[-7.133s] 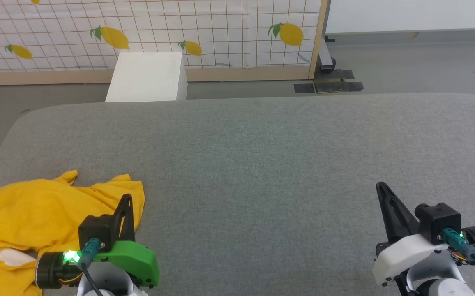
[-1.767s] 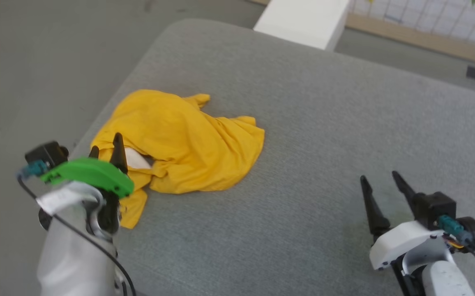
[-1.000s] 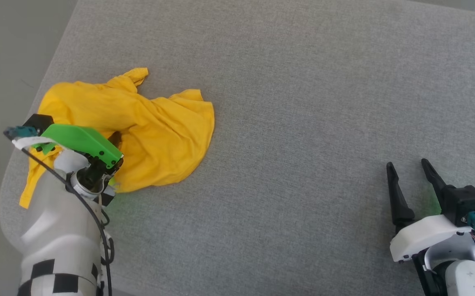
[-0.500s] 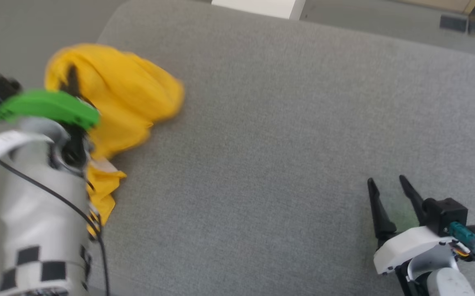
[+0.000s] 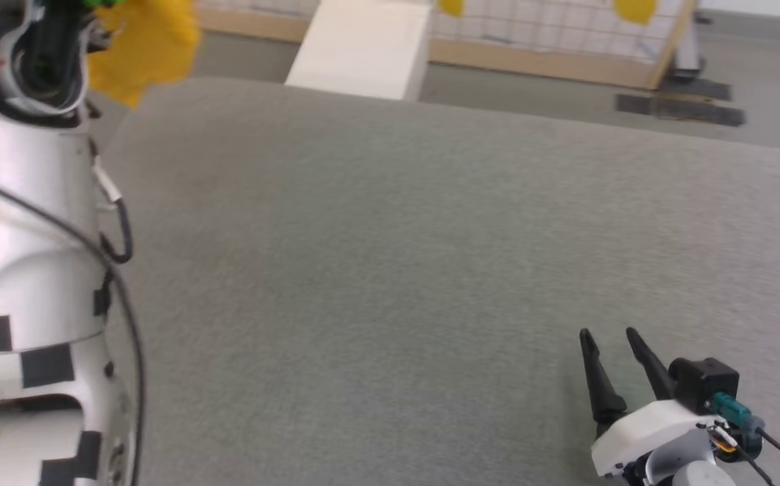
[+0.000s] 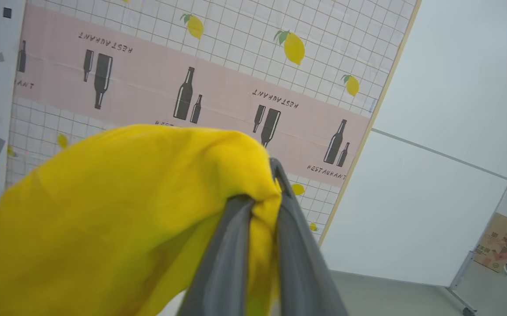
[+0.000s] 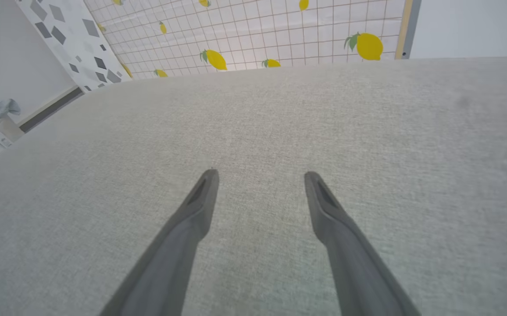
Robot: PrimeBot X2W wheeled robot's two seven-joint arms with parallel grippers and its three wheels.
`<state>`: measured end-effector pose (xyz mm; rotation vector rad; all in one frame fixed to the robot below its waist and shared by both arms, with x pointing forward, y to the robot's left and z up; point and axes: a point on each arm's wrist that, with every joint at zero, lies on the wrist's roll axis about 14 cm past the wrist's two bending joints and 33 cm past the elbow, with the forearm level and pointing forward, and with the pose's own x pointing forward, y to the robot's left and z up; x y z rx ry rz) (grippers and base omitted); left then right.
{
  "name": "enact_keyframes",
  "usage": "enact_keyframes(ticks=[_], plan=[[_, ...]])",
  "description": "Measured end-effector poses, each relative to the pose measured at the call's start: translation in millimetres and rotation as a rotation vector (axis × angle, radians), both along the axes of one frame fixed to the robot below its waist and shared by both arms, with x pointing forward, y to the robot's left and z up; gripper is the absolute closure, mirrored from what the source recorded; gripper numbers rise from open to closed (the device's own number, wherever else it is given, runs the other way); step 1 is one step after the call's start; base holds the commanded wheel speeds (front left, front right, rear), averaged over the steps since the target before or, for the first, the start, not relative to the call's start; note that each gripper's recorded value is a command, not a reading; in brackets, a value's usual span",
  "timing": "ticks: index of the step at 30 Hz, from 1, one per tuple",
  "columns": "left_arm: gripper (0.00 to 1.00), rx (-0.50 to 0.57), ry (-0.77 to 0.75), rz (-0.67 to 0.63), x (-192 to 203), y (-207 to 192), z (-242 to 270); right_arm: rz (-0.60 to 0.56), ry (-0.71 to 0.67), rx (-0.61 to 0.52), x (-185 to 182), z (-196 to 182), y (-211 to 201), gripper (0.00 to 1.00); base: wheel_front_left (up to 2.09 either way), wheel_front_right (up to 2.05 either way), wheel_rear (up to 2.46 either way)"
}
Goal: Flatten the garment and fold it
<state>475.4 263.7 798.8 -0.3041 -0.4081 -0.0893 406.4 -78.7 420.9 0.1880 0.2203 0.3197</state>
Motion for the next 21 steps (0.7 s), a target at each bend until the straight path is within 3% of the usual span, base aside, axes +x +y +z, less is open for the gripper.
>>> enact_keyframes(ticks=[7, 12, 18, 19, 21], plan=[[1.0, 0.009, 0.013, -0.228, 13.1, -93.1, 9.0, -0.15, -0.008, -0.016, -15.1, 2.8, -52.3, 0.0, 0.0, 0.0, 0.0], [1.0, -0.002, 0.141, -0.368, 25.4, -153.2, -46.7, -0.273, 0.006, -0.041, -33.1, -1.7, -95.5, 0.0, 0.0, 0.0, 0.0], [1.0, 0.008, 0.487, -0.499, 17.3, -216.3, -187.8, -0.392, 0.039, -0.06, -59.7, -11.0, -135.0, 0.0, 0.0, 0.0, 0.0], [1.0, 0.001, 0.706, -0.529, -4.1, -232.8, -268.2, -0.414, 0.045, -0.06, -65.3, -12.5, -141.2, 0.0, 0.0, 0.0, 0.0], [1.0, -0.022, 0.838, -0.536, -20.1, -237.0, -310.0, -0.415, 0.05, -0.057, -67.6, -14.0, -140.9, 0.0, 0.0, 0.0, 0.0]])
